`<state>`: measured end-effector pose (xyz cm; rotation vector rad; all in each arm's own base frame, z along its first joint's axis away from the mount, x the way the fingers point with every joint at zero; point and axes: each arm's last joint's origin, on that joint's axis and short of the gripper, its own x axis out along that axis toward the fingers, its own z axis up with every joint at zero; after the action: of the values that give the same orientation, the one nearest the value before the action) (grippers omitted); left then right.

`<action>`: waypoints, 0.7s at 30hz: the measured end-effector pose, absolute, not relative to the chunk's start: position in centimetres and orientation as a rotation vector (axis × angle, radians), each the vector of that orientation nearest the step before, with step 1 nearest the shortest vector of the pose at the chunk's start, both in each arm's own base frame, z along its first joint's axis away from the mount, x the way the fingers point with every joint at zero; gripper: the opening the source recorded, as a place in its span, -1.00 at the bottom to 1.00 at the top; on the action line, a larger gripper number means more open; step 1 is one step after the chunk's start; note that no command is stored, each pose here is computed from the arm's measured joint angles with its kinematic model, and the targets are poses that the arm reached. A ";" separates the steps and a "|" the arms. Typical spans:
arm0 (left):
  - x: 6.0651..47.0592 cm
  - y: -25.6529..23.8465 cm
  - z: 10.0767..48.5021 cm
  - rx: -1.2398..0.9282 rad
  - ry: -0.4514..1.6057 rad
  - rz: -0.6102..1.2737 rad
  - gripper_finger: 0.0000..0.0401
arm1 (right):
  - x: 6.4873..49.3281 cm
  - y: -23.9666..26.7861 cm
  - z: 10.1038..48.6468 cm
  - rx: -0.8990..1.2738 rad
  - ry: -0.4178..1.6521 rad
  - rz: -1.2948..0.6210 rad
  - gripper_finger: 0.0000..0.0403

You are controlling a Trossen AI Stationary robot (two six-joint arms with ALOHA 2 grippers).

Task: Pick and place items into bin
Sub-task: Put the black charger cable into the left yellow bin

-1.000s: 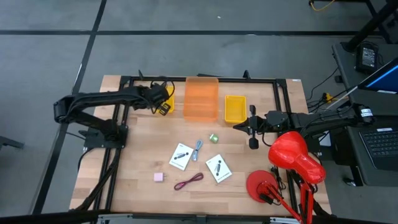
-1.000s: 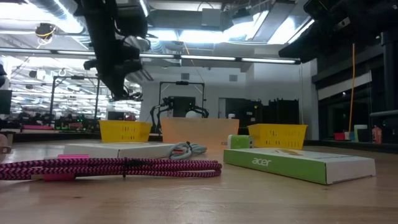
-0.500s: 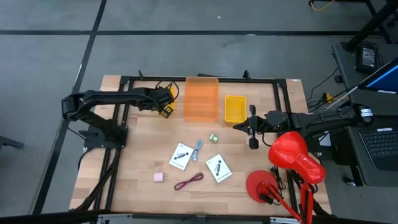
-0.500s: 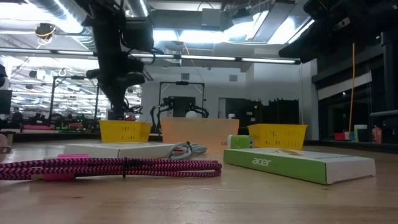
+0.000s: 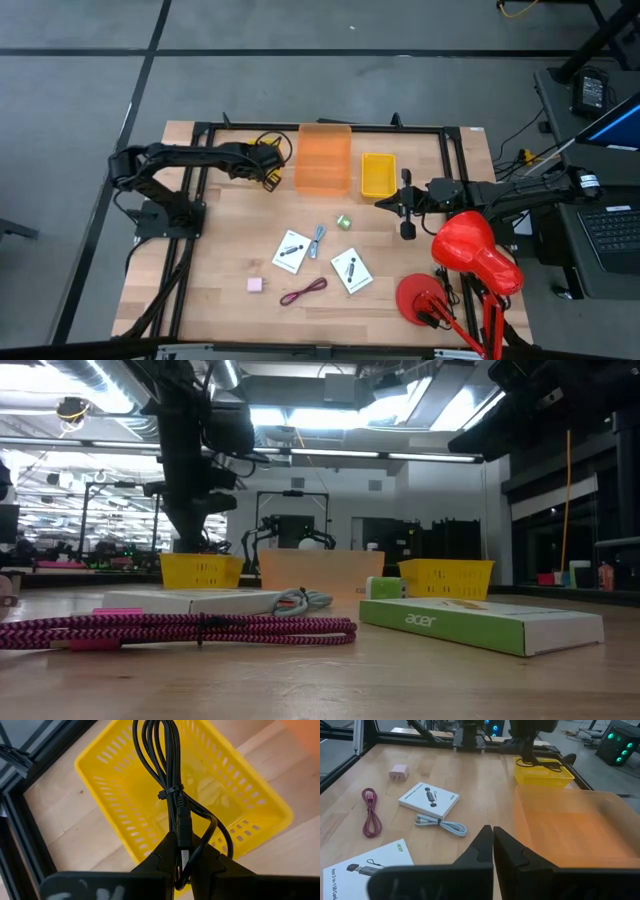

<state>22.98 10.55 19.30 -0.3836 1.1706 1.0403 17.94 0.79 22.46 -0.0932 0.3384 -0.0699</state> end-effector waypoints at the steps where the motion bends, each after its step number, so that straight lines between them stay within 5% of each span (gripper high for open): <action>1: 23.0 10.6 19.2 -0.383 1.175 1.040 -0.88 | 17.9 0.8 22.5 -0.093 0.339 -0.070 -1.00; 13: 23.2 10.6 19.1 -0.368 1.180 1.030 -0.87 | 17.9 0.8 22.5 -0.093 0.338 -0.070 -1.00; 21: 23.2 10.6 19.1 -0.364 1.178 1.035 -0.68 | 17.9 0.8 22.5 -0.090 0.338 -0.071 -1.00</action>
<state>23.16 10.64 19.07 -0.3641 1.1782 1.0347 17.94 0.78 22.46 -0.0900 0.3381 -0.0706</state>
